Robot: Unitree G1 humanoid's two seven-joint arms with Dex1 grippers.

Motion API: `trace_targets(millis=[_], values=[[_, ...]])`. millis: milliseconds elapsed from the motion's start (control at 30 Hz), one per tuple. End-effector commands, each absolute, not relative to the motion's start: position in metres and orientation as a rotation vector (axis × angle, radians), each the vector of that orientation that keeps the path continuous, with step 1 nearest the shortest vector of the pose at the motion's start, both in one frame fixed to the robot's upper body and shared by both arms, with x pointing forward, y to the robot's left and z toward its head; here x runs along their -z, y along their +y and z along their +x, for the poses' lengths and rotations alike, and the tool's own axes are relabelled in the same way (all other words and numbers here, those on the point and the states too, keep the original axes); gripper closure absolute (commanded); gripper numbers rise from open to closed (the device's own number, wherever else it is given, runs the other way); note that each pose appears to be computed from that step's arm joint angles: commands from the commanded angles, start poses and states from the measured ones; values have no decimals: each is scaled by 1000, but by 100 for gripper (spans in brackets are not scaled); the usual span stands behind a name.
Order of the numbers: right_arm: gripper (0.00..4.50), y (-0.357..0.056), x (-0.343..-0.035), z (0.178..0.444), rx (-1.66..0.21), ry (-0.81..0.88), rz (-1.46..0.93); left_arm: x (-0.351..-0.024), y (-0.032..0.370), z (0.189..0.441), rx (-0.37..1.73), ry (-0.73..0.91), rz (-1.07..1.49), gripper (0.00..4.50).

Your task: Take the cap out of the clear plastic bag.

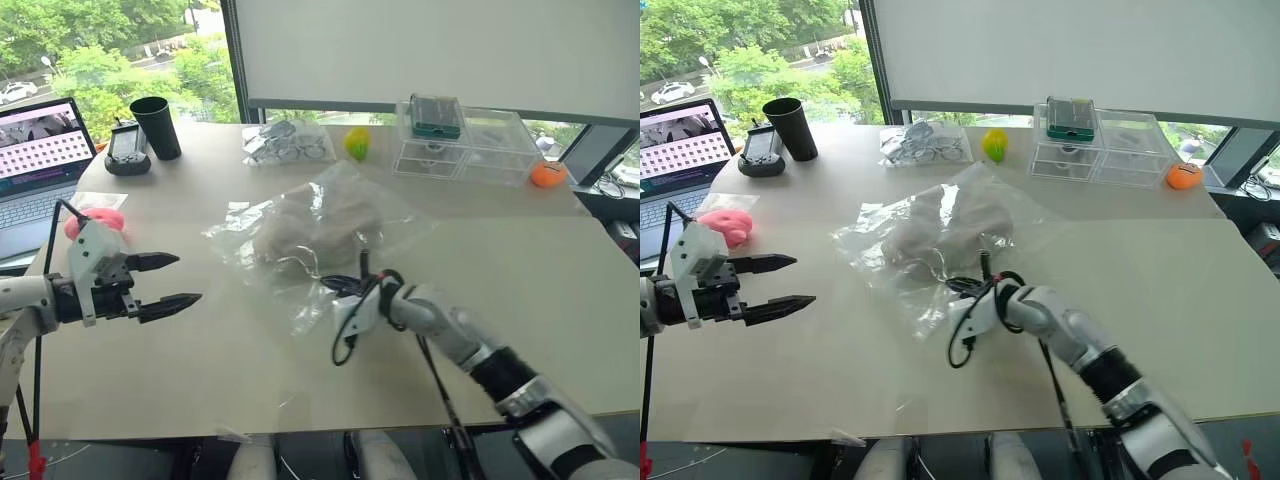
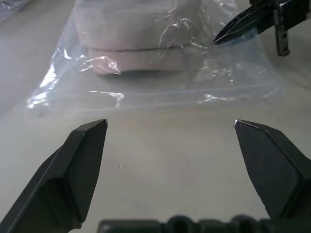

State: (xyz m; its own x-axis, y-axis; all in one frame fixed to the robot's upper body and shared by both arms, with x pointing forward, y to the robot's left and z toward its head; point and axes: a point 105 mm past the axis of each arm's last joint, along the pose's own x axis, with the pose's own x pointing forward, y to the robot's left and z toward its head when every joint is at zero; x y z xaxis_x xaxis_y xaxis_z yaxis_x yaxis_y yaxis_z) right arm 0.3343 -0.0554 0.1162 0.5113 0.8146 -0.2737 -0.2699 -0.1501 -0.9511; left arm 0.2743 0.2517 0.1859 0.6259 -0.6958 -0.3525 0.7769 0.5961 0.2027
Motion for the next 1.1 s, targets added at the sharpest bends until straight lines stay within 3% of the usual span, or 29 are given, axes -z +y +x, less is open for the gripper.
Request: trace_targets(millis=[33, 200, 333, 567, 733, 967, 1100], values=[[447, -80, -144, 335, -1038, -613, -1463, -192, 249, 277, 869, 220, 377, 0], [447, -105, -147, 345, -1099, -618, -1567, -190, 244, 279, 885, 219, 372, 0], [447, -108, -150, 346, -1153, -735, -1738, -190, 244, 281, 890, 222, 371, 0], [447, -95, -156, 334, -1223, -982, -1728, -193, 243, 282, 894, 218, 377, 0], [447, -95, -153, 329, -1248, -1045, -1692, -192, 243, 281, 894, 222, 377, 0], [447, -152, -121, 387, -1093, -520, -1938, -191, 241, 279, 899, 224, 370, 0], [447, -171, -121, 402, -1009, -360, -1966, -191, 240, 278, 903, 225, 367, 0]])
